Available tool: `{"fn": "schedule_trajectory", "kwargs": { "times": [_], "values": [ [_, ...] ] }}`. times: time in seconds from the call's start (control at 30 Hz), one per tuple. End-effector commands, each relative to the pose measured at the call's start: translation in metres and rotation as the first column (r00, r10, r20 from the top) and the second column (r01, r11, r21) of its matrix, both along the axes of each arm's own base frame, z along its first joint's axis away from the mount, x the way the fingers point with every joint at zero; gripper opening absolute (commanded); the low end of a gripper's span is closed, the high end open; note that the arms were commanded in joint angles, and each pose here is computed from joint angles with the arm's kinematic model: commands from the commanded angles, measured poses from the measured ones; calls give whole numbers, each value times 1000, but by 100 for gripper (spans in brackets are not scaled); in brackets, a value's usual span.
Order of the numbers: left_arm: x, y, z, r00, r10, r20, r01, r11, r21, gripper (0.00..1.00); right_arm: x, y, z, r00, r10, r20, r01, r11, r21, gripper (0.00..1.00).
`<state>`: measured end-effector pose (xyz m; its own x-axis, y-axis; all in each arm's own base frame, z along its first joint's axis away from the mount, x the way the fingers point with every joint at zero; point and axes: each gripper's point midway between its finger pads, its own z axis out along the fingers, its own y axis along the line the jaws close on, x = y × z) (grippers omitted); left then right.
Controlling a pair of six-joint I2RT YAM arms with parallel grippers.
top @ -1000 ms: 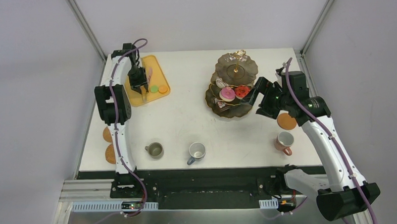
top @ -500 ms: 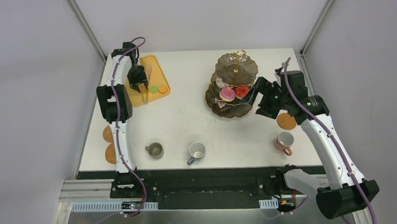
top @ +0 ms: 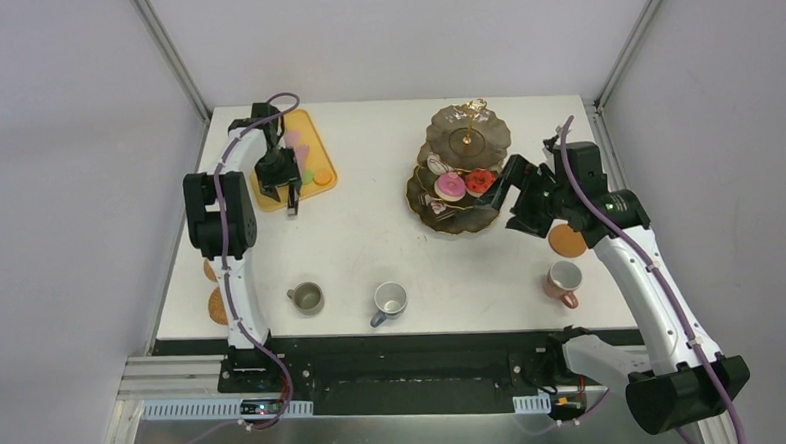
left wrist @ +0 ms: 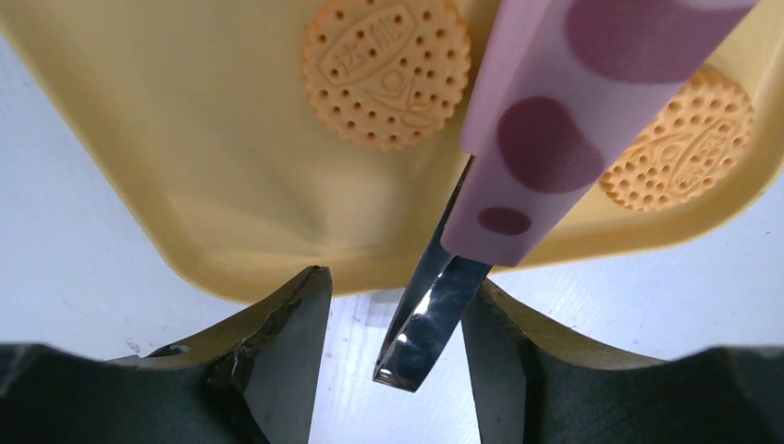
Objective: Serve the afternoon tea
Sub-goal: Adjust the clamp on the tray.
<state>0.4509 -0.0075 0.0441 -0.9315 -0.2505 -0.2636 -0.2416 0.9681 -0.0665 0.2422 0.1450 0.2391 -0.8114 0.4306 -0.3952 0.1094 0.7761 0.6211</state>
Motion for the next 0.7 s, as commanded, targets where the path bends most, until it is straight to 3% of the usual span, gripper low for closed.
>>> {"fn": "schedule_trajectory", "kwargs": {
  "times": [0.0,0.43,0.67],
  "values": [
    [9,5,35,992,22,123,-26,999,32,54,0,-1,4,1000,2,27,-2,1000,9,99],
    [20,-8,46,991,-20,130,25,999,-32,52,0,-1,7,999,-3,38,3,1000,10,99],
    [12,-29,34,995,-41,94,48,997,-67,44,2,-1,7,999,-1,37,1,1000,12,99]
  ]
}}
